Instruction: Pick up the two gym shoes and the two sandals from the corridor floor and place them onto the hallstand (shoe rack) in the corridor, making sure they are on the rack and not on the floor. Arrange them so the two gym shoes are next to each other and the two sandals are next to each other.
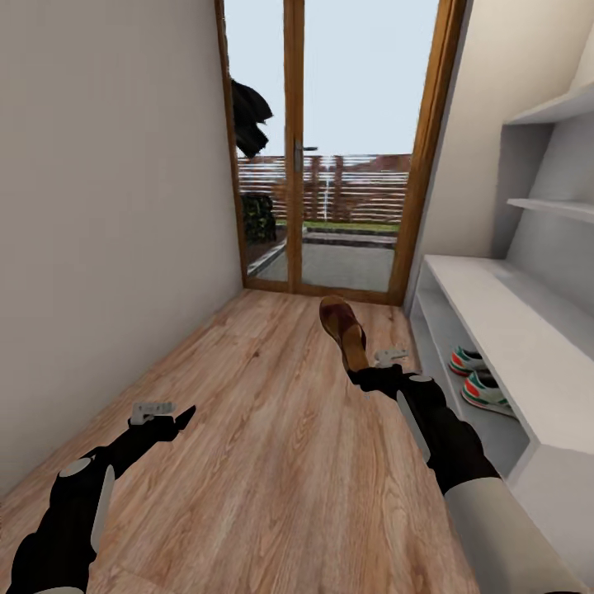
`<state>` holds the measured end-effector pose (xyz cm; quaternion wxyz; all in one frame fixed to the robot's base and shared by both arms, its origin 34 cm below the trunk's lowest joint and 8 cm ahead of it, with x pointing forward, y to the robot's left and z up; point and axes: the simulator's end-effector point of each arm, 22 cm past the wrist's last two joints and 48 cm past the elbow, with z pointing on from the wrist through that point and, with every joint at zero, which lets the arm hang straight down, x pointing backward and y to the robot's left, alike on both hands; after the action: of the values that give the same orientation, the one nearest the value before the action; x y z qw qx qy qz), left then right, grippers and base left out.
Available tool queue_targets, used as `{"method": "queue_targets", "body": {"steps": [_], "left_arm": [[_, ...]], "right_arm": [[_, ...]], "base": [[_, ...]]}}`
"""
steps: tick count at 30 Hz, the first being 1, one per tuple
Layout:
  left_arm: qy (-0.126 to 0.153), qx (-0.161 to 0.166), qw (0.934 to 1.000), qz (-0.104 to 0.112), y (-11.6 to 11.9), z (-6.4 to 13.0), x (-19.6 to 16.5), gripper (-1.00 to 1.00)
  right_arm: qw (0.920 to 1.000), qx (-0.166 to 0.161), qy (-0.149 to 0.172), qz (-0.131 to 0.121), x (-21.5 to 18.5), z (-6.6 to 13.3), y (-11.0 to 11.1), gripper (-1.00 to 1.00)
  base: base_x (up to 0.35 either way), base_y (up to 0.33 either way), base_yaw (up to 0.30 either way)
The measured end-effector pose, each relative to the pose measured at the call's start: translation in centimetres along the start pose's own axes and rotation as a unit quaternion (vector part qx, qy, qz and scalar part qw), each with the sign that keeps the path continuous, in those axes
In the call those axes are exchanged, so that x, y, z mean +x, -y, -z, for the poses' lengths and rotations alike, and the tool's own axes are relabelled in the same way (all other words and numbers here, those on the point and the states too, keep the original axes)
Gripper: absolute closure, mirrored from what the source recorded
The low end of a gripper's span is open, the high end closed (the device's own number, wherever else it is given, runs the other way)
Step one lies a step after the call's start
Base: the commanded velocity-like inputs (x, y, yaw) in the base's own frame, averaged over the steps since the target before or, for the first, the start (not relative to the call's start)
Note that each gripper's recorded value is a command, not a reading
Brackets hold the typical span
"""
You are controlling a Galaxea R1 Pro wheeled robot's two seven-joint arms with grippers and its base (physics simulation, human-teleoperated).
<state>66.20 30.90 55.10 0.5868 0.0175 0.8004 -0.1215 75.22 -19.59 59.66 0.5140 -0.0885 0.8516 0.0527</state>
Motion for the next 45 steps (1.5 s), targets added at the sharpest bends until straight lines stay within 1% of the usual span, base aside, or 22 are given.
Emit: {"method": "queue_targets", "body": {"steps": [6,14,45], "left_arm": [[0.002,0.000,1.0000,0.000,0.0,0.1,-0.2,-1.00],[0.005,0.001,1.0000,-0.001,0.1,0.2,-0.6,-1.00],[0.019,0.004,0.9998,-0.001,0.8,0.7,-2.0,-1.00]], "right_arm": [[1.0000,0.000,0.002,0.000,-0.3,0.2,0.0,1.00],[1.0000,0.000,0.006,0.001,-0.6,0.4,0.0,1.00],[0.9998,0.002,0.019,0.004,-2.1,1.5,-0.1,1.00]], "base": [[0.268,-0.091,0.246],[0.125,-0.072,0.249],[0.004,-0.001,0.249]]}}
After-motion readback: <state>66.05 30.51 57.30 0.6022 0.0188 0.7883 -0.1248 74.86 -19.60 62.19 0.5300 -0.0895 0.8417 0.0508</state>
